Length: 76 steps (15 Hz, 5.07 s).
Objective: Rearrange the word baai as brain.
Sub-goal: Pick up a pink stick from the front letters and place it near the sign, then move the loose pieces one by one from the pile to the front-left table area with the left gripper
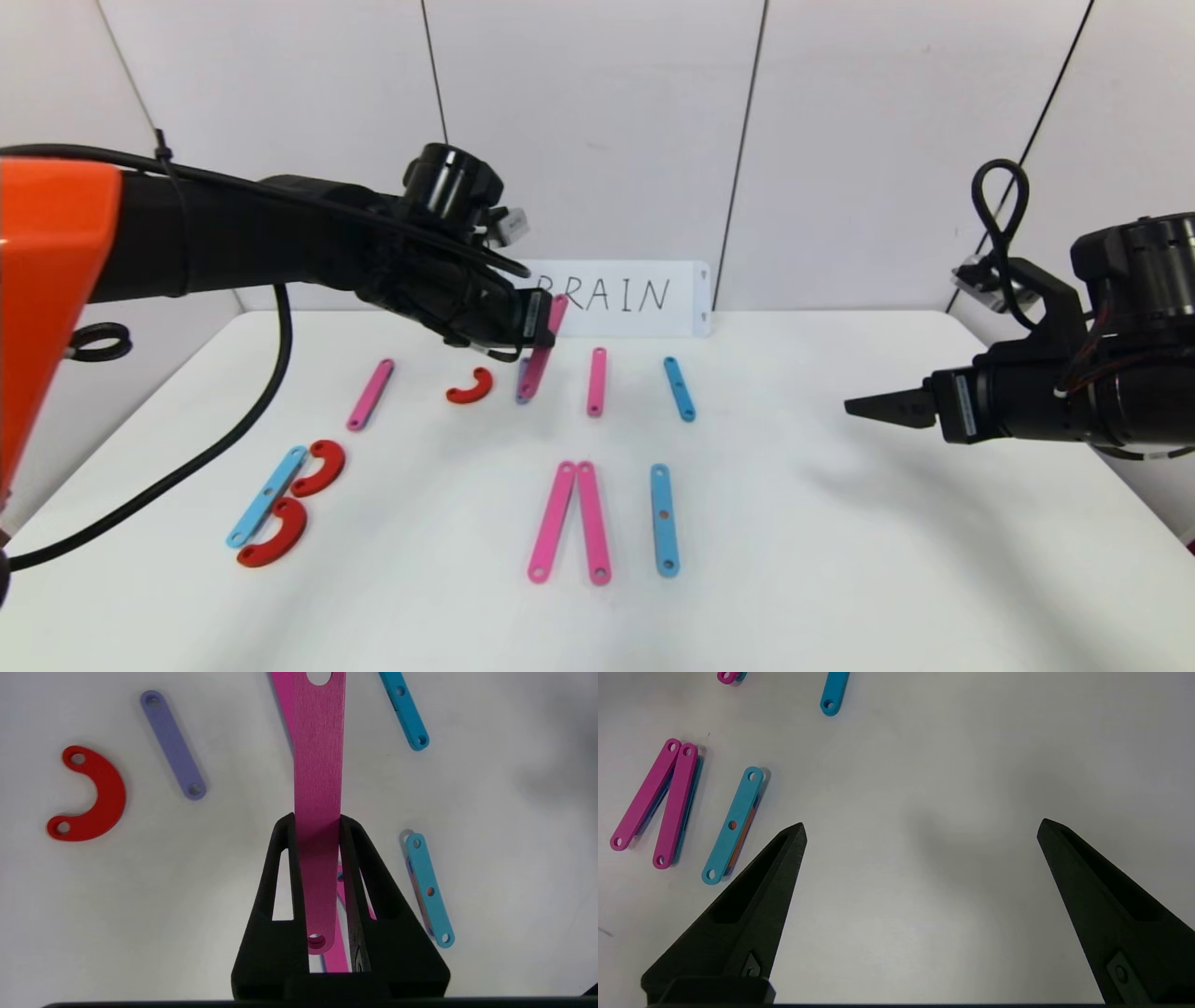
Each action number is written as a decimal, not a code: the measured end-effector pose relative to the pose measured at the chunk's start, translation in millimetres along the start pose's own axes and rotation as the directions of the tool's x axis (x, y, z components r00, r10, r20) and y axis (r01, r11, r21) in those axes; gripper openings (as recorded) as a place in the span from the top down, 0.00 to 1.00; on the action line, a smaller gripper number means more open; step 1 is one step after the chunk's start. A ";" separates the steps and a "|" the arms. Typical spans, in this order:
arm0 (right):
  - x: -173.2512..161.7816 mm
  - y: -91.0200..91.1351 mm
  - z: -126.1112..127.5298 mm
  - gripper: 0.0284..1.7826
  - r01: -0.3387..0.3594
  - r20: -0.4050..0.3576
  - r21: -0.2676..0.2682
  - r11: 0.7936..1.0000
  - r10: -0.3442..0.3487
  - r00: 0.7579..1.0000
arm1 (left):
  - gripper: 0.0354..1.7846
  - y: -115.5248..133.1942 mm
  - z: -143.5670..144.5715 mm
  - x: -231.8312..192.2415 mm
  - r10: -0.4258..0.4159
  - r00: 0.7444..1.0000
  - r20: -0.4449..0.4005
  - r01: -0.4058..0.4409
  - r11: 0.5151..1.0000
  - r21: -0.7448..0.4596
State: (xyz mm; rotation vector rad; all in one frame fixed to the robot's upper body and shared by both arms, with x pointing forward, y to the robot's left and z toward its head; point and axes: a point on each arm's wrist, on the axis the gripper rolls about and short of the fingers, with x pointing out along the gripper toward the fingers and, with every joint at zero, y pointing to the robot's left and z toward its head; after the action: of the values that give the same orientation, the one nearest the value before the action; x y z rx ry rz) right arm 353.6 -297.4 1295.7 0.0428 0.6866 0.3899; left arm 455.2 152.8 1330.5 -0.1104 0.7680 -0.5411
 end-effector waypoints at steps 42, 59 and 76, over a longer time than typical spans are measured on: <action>0.2 -0.4 -1.0 0.03 0.003 -0.001 -0.006 1.000 -0.003 1.000 | 0.03 -47.0 -0.6 101.0 -0.057 0.989 0.137 0.063 0.997 -0.045; 5.4 -1.5 -3.0 0.03 0.001 -0.020 0.002 1.000 -0.001 1.000 | 0.03 100.3 6.2 -1.1 0.561 0.816 -0.137 -0.576 0.810 -0.112; 7.8 -1.9 -4.4 0.03 -0.001 -0.030 0.003 1.000 0.001 1.000 | 0.04 214.6 -25.3 17.1 0.499 0.820 -0.281 -0.555 0.813 -0.178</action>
State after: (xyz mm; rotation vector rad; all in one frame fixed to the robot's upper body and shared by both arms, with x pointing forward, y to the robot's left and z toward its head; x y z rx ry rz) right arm 356.9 -296.7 1287.2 0.0405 0.7165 0.3912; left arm 539.1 331.0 1239.8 -0.0651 1.0396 0.0892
